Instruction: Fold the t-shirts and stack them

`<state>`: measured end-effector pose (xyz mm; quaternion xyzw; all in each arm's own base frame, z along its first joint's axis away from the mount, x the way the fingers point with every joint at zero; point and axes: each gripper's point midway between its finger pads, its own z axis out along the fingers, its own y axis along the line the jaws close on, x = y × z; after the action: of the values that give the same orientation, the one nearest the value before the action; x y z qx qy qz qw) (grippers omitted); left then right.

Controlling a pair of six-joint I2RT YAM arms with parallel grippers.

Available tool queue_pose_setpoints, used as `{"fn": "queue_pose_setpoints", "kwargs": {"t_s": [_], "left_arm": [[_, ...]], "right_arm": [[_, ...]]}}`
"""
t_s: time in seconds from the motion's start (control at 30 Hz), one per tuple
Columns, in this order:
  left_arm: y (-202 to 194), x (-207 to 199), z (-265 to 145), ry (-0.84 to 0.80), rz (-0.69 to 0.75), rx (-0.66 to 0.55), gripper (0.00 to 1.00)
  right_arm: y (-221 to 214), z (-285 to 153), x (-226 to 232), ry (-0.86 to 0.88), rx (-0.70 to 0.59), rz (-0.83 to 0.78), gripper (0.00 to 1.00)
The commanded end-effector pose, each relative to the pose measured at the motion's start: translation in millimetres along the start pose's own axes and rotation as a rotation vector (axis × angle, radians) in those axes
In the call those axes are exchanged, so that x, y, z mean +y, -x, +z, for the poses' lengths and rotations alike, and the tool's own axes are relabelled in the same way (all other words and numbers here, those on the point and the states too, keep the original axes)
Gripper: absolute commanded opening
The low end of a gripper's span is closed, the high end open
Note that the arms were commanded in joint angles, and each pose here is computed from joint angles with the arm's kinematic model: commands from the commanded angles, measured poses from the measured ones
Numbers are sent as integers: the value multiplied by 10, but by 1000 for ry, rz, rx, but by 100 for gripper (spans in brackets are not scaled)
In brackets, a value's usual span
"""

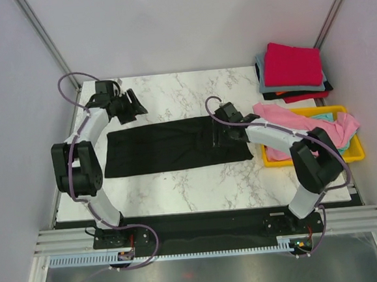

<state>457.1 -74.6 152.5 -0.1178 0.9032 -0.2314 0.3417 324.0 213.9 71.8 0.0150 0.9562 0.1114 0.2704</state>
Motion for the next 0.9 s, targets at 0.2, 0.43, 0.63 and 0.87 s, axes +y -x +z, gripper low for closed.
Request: {"fn": "queue_pose_setpoints", "kwargs": {"t_s": [0.2,0.43,0.63,0.87], "left_arm": [[-772,284,347,180,-8,271,68],[-1131,562,358,301,-84,345,67],[-1511,414,208,237,-115,420,63],[-2049,-176,-221,66,-119,467,64]], "right_arm": [[121,707,-83,15,125,94,65],[413,1291,-235,-3,181,61,64],[1171,1799,83,81,117,-18,64],[1851,2192,521,299,-83,56,71]]}}
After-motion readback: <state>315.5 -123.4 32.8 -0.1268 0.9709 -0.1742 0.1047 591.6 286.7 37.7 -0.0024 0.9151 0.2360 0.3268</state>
